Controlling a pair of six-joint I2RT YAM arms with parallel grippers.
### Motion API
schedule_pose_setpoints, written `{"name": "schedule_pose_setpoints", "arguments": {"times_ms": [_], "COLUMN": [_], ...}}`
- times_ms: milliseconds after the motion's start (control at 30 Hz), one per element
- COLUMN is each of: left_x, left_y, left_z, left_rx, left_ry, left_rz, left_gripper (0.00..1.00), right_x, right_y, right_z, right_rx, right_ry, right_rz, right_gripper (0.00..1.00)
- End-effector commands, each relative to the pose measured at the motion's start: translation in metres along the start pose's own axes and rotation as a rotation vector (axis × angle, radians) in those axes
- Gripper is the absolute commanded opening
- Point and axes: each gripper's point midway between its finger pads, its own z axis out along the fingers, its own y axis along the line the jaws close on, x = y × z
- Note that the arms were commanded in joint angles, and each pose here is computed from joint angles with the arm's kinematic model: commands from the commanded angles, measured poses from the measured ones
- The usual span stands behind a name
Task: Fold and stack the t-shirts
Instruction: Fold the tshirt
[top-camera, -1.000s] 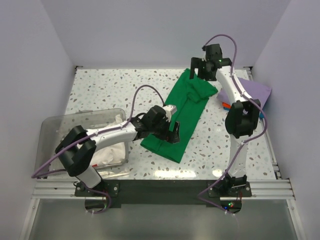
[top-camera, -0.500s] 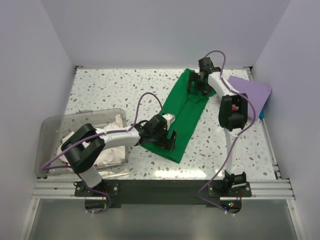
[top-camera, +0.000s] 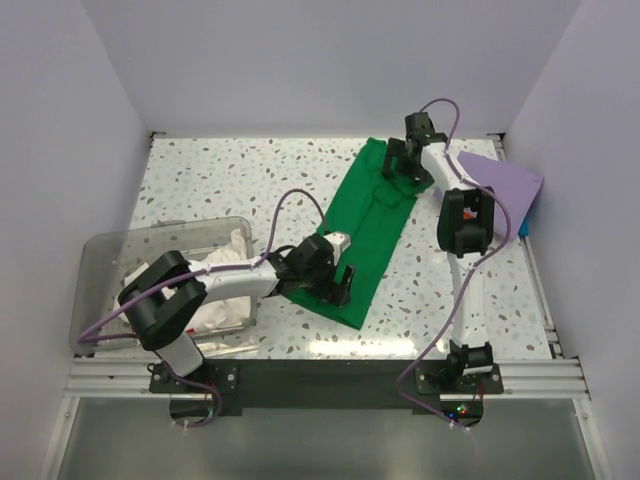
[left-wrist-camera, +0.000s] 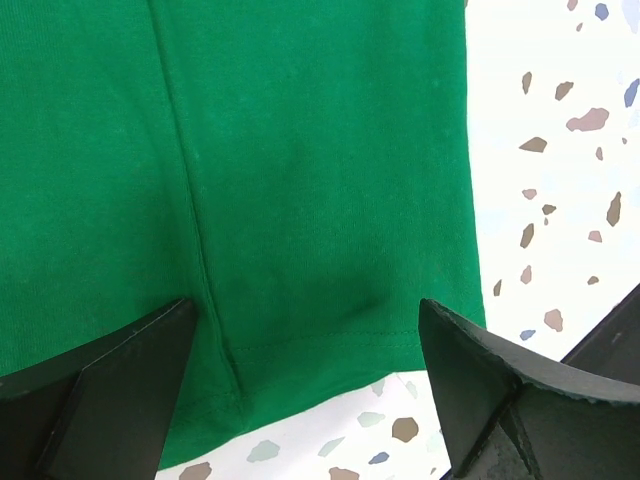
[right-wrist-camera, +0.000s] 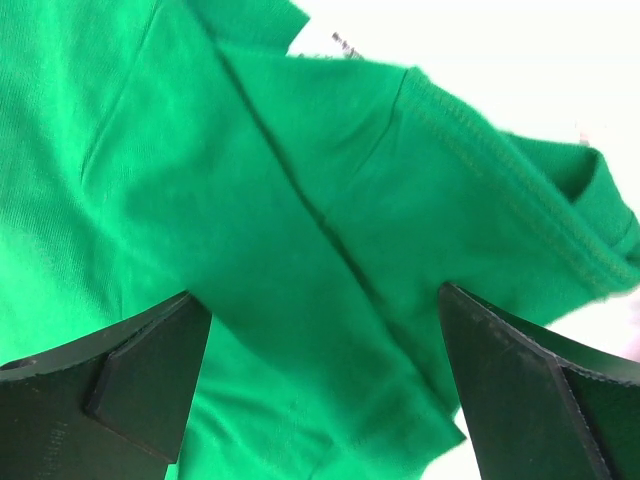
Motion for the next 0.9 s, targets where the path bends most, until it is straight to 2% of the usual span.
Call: {"name": "schedule_pose_setpoints", "arguments": {"times_ms": [0, 167, 533, 867], "left_x": [0.039, 0.046, 0.068, 0.052], "left_y": [0.002, -0.013, -0.041, -0.068], "left_z": [-0.003, -0.005, -0.007, -0.012], "left_rx": [-0.003, 0.076, 0.172, 0.255], "left_ry": [0.144, 0.166, 0.223, 0.172], "left_rz": [-0.003, 0.032, 0.09, 0.11], "left_gripper": [0.98, 0.98, 0.98, 0.98], "right_x": [0.007, -0.001, -0.036, -0.066], "right_y": [-0.008, -0.002, 0.035, 0.071], "right_z": [0.024, 0.042, 0.048, 0.022], "right_rx": [0.038, 0.032, -0.151, -0.338], "right_ry": [0.024, 0.011, -0.091, -0.17], "right_rz": [0.009, 0.033, 0.106, 0.097], "right_gripper": [0.99, 0.99, 0.99, 0.99]}}
